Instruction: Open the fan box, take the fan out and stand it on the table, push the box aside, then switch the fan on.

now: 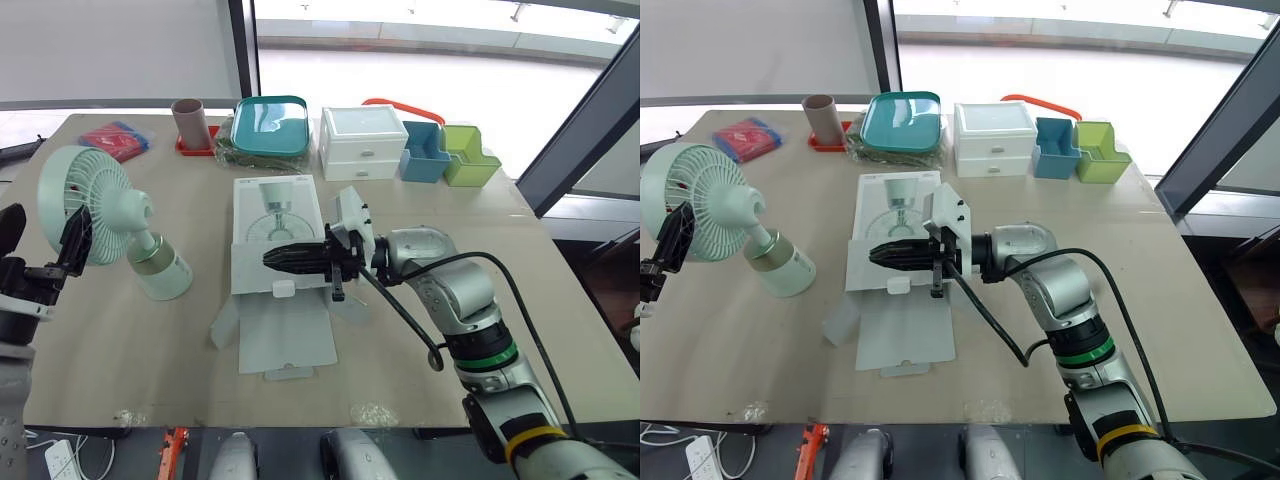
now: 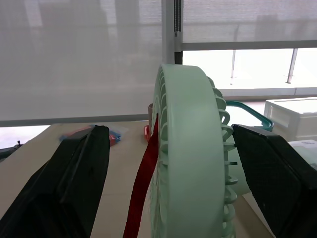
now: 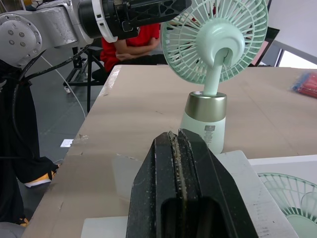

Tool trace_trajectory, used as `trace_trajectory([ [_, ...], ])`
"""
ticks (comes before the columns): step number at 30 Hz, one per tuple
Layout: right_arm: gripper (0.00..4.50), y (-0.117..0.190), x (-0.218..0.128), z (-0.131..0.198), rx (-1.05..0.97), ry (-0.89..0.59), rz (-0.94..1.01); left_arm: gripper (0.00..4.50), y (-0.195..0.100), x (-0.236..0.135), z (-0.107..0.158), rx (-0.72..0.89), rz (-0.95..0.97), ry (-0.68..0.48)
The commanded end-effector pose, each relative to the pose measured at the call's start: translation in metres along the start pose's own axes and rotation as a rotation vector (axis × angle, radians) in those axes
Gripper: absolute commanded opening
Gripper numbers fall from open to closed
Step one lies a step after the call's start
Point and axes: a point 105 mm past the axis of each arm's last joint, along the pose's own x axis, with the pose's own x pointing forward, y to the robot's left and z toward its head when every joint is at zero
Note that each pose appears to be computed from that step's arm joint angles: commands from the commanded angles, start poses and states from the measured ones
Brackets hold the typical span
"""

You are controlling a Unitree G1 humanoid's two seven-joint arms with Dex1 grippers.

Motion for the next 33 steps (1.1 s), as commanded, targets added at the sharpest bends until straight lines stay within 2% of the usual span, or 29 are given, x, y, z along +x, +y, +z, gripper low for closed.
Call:
trace_trajectory([
  [1, 0.00, 0.001, 0.001, 0.006, -0.030, -0.010, 0.005, 4.35, 0.000, -0.001, 0.017, 0.034, 0.001, -0.060],
  [5, 0.00, 0.001, 0.001, 0.006, -0.030, -0.011, 0.005, 4.35, -0.002, -0.001, 0.019, 0.028, -0.008, -0.071],
  [7, 0.00, -0.001, -0.003, 0.008, -0.038, -0.008, -0.003, 4.35, -0.034, 0.008, 0.040, -0.036, -0.157, -0.160],
  [9, 0.00, -0.002, -0.004, 0.009, -0.042, -0.006, -0.007, 4.35, -0.049, 0.011, 0.048, -0.061, -0.226, -0.189],
  [18, 0.00, -0.002, -0.005, 0.009, -0.045, -0.004, -0.012, 4.35, -0.070, 0.011, 0.052, -0.101, -0.330, -0.194],
  [23, 0.00, -0.005, -0.014, 0.014, -0.040, -0.020, -0.050, 4.35, -0.101, 0.002, 0.048, -0.138, -0.505, -0.131],
  [30, 0.00, -0.007, -0.031, 0.016, -0.035, -0.011, -0.117, 4.35, -0.116, -0.004, 0.033, -0.135, -0.624, -0.021],
  [33, 0.00, -0.010, -0.040, 0.017, -0.036, -0.003, -0.163, 4.35, -0.120, -0.004, 0.027, -0.103, -0.665, -0.013],
])
